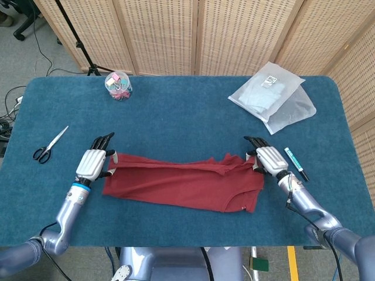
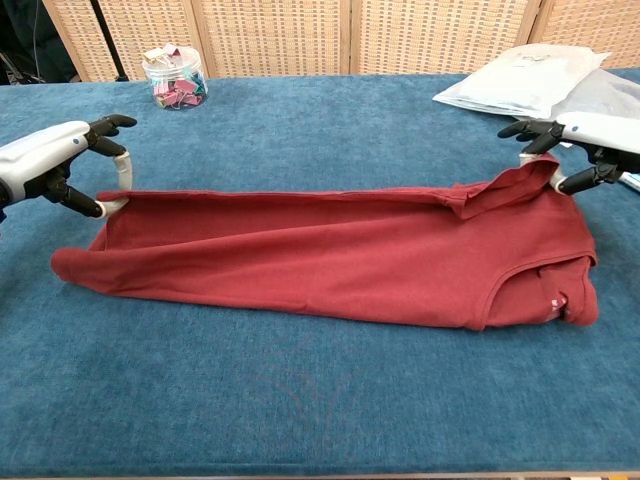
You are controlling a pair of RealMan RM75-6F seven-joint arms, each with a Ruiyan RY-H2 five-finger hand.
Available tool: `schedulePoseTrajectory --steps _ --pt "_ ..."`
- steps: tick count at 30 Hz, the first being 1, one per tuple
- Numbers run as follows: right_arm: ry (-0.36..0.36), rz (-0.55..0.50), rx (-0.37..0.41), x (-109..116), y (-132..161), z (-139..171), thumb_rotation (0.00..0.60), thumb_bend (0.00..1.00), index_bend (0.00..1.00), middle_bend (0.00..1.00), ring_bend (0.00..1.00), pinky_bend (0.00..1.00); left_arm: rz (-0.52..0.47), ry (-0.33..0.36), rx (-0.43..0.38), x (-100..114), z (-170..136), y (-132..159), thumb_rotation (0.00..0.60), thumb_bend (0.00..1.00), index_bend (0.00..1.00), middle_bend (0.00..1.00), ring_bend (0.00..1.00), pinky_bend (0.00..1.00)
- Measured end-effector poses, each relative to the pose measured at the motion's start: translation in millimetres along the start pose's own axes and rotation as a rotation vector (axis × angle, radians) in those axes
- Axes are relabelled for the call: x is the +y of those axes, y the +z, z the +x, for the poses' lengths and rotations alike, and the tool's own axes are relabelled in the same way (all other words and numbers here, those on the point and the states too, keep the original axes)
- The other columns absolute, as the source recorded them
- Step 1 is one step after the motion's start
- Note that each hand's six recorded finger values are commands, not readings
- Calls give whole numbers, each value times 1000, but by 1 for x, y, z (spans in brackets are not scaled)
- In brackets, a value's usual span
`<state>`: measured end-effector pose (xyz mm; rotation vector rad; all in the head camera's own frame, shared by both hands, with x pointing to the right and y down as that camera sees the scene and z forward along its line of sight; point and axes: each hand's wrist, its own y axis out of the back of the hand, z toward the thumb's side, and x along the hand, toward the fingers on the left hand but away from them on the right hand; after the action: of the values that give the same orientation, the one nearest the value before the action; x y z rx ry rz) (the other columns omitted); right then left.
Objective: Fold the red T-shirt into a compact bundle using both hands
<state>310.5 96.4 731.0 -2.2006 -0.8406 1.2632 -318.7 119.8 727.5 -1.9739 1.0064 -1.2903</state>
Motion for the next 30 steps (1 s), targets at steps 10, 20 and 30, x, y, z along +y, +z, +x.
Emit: schedulePoseTrajectory --steps 10,20,30 --pt "60 -1 -27 1 -6 10 600 0 0 0 0 10 1 4 28 -1 8 1 600 526 322 0 0 0" --pt "-13 -11 -17 23 2 37 600 0 0 0 0 10 20 37 37 4 14 0 600 477 29 0 0 0" --pt "-109 -2 3 48 6 97 600 0 0 0 0 10 83 -11 72 19 12 -14 600 328 212 0 0 0"
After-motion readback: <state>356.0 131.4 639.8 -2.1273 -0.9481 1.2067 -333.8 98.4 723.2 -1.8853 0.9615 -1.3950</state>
